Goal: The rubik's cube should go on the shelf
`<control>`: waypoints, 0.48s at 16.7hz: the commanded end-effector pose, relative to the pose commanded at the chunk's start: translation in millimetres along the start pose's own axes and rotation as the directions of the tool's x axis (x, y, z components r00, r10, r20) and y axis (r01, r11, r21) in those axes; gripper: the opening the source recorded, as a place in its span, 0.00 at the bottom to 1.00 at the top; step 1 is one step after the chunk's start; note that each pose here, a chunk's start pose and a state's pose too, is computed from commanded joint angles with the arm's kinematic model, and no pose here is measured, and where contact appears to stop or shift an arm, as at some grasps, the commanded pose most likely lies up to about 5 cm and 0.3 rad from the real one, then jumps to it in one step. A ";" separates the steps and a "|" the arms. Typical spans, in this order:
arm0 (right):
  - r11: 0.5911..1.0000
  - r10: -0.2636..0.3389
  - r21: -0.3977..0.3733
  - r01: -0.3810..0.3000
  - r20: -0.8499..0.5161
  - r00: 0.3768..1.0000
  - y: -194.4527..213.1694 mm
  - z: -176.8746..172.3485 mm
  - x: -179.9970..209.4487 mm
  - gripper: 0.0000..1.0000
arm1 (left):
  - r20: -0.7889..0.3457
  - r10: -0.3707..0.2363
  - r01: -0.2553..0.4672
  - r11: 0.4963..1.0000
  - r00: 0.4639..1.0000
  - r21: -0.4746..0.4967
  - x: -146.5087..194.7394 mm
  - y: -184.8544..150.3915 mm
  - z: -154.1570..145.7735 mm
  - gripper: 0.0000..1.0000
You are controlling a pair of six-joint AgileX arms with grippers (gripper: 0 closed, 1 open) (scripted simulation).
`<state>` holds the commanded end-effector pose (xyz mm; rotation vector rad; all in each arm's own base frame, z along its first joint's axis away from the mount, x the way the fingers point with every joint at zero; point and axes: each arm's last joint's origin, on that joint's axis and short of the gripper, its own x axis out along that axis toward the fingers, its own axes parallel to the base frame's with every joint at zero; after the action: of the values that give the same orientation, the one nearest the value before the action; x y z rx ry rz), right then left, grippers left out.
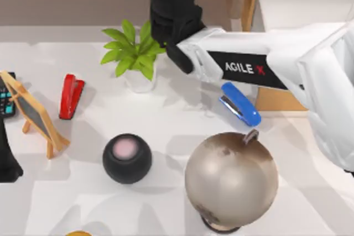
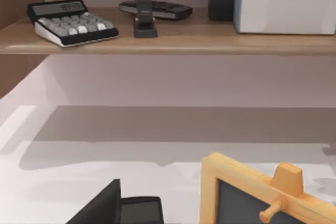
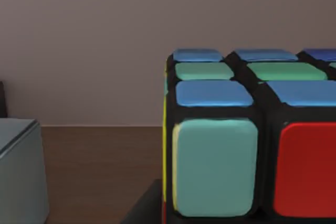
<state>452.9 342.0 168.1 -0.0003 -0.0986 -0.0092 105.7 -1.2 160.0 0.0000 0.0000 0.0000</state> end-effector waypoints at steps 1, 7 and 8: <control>1.000 0.000 0.000 0.000 0.000 1.000 0.0 0.0 0.0 0.00 | 0.000 0.000 0.000 1.000 1.000 0.000 0.0 0.0 0.0 1.00; 1.000 0.000 0.000 0.000 0.000 1.000 0.0 0.0 0.0 0.30 | 0.000 0.000 0.000 1.000 1.000 0.000 0.0 0.0 0.0 1.00; 1.000 0.000 0.000 0.000 0.000 1.000 0.0 0.0 0.0 0.38 | 0.000 0.000 0.000 1.000 1.000 0.000 0.0 0.0 0.0 1.00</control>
<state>452.9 342.0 168.1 -0.0003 -0.0986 -0.0092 105.7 -1.2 160.0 0.0000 0.0000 0.0000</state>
